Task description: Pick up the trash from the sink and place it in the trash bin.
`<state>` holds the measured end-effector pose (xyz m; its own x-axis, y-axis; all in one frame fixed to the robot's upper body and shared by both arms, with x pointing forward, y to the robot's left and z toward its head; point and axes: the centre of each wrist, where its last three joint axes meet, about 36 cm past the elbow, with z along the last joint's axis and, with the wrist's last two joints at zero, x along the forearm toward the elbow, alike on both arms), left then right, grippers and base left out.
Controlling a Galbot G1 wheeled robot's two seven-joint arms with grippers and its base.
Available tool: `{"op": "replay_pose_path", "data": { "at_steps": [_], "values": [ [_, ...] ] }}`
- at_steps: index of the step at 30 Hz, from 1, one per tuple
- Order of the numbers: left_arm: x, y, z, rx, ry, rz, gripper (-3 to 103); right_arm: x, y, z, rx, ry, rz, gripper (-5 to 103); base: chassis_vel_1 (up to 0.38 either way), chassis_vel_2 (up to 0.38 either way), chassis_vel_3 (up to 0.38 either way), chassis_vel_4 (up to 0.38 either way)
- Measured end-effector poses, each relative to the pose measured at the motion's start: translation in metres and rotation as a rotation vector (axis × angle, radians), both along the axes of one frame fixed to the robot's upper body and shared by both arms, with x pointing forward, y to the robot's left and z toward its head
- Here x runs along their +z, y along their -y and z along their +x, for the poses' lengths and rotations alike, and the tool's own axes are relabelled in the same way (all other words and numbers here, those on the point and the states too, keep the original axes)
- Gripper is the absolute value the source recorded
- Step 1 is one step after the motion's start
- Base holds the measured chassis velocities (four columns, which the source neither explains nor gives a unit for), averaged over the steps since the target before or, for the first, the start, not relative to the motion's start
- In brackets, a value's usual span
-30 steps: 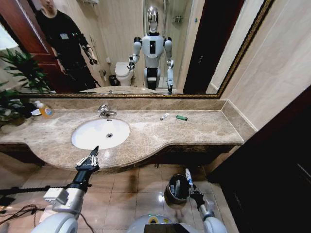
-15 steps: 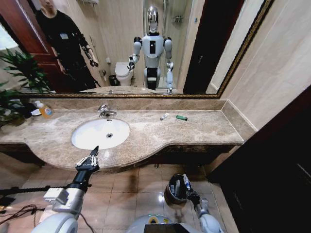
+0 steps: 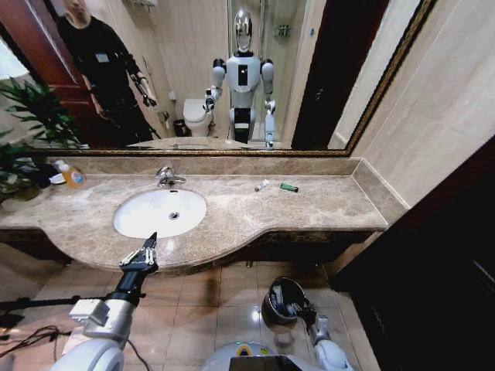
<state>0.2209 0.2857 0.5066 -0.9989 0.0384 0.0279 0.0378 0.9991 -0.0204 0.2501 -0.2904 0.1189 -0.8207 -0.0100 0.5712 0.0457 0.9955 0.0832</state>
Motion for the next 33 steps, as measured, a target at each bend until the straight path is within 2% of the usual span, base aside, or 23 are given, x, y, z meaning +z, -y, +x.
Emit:
{"op": "replay_pose_path", "data": {
  "at_steps": [1,4,6,15,19,23,28,33],
  "values": [
    [0.0,0.0,0.0,0.0,0.0,0.0,0,0.0,0.0,0.0,0.0,0.001,0.0,80,0.0,0.0,0.0,0.0],
    [0.0,0.0,0.0,0.0,0.0,0.0,0,0.001,0.0,0.001,-0.003,0.003,-0.001,95,0.0,0.0,0.0,0.0],
    [0.0,0.0,0.0,0.0,0.0,0.0,0,0.001,0.0,0.001,-0.003,0.004,-0.001,100,0.0,0.0,0.0,0.0],
    [0.0,0.0,0.0,0.0,0.0,0.0,0,0.002,0.0,0.0,-0.003,0.009,-0.001,100,0.0,0.0,0.0,0.0],
    [0.0,0.0,0.0,0.0,0.0,0.0,0,0.016,0.001,0.001,-0.001,0.045,-0.002,100,0.0,0.0,0.0,0.0],
    [0.0,0.0,0.0,0.0,0.0,0.0,0,0.046,0.008,-0.009,0.019,0.11,-0.017,100,0.0,0.0,0.0,0.0],
    [0.0,0.0,0.0,0.0,0.0,0.0,0,0.087,0.025,-0.031,0.007,0.244,-0.082,100,0.0,0.0,0.0,0.0],
    [0.0,0.0,0.0,0.0,0.0,0.0,0,0.129,0.033,-0.051,-0.019,0.323,-0.081,100,0.0,0.0,0.0,0.0]
  ]
}}
